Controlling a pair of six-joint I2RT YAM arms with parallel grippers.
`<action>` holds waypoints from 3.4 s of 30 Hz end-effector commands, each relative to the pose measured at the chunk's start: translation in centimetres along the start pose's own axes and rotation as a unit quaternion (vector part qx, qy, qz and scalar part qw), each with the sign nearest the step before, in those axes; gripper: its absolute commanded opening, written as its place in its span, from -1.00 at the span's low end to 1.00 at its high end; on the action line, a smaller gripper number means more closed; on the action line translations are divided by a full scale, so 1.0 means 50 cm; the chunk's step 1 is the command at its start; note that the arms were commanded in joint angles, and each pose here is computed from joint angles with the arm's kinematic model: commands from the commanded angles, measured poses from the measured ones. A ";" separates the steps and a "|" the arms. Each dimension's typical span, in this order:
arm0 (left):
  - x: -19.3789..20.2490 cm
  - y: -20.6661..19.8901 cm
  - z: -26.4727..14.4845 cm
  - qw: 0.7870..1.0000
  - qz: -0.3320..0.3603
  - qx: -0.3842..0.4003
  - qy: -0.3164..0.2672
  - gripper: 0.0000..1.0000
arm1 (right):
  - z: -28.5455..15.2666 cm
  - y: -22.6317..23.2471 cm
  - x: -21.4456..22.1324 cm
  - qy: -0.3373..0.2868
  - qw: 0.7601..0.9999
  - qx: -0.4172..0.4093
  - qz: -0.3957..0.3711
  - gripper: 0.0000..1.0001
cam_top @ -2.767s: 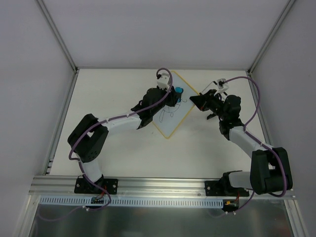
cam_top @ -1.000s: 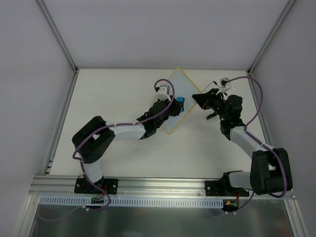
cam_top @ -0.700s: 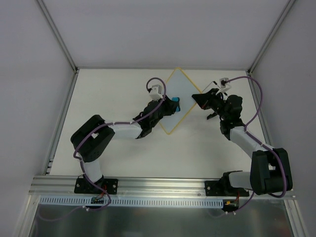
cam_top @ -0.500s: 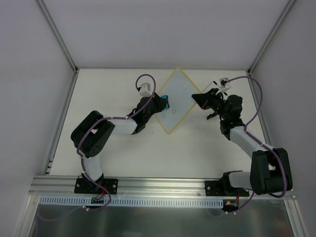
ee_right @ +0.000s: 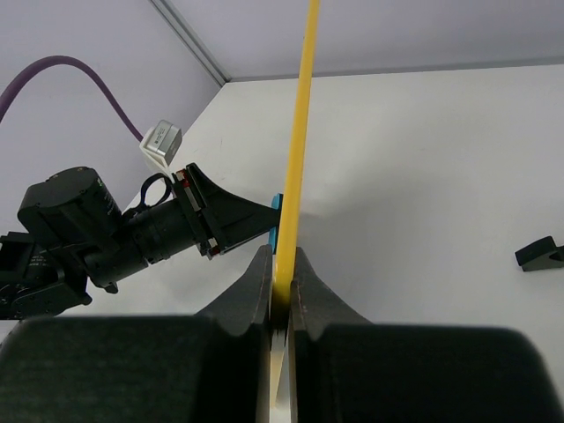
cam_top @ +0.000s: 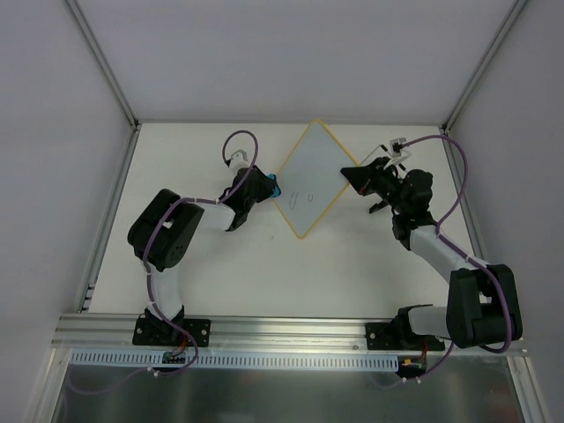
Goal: Erase the whiteboard
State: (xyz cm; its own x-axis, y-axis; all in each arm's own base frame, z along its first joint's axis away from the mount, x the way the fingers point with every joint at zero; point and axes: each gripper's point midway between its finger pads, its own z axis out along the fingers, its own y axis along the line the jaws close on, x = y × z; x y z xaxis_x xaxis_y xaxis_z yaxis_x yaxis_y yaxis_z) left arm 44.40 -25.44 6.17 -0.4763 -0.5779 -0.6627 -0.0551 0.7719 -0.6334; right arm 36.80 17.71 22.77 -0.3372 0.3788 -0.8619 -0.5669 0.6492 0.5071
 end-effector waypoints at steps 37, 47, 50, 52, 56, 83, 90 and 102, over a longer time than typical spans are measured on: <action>0.205 -0.397 -0.184 0.934 0.190 0.292 0.084 -1.00 | -0.008 0.078 0.093 0.086 0.989 -0.123 0.014 -1.00; 0.224 -0.404 -0.182 0.890 0.306 0.322 0.096 -1.00 | -0.014 0.074 0.115 0.107 0.986 -0.127 0.025 -1.00; 0.227 -0.399 -0.183 0.880 0.333 0.325 0.097 -1.00 | -0.013 0.071 0.115 0.107 0.986 -0.126 0.025 -1.00; 0.223 -0.389 -0.176 0.883 0.340 0.310 0.092 -1.00 | -0.013 0.072 0.115 0.107 0.986 -0.127 0.023 -1.00; 0.181 -0.357 -0.144 0.909 0.330 0.247 0.061 -1.00 | -0.017 0.077 0.115 0.108 0.985 -0.132 0.021 -1.00; 0.106 -0.062 -0.052 0.978 0.142 0.103 0.110 -1.00 | -0.028 0.079 0.115 0.102 0.986 -0.129 0.010 -1.00; 0.187 -0.044 -0.110 0.972 0.140 0.107 0.154 -1.00 | -0.027 0.071 0.119 0.100 0.988 -0.121 0.003 -1.00; 0.309 -0.114 -0.147 0.960 0.136 0.153 0.193 -1.00 | -0.028 0.069 0.122 0.100 0.988 -0.121 0.001 -1.00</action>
State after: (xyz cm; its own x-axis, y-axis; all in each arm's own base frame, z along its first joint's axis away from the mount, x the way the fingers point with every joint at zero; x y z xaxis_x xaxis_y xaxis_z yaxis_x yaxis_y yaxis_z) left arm 38.91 -30.64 7.05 -0.5329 -0.3602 -0.7657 0.2421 0.8022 -0.5458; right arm 37.15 16.87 22.13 -0.3477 0.4194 -0.8386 -0.5493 0.6337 0.5446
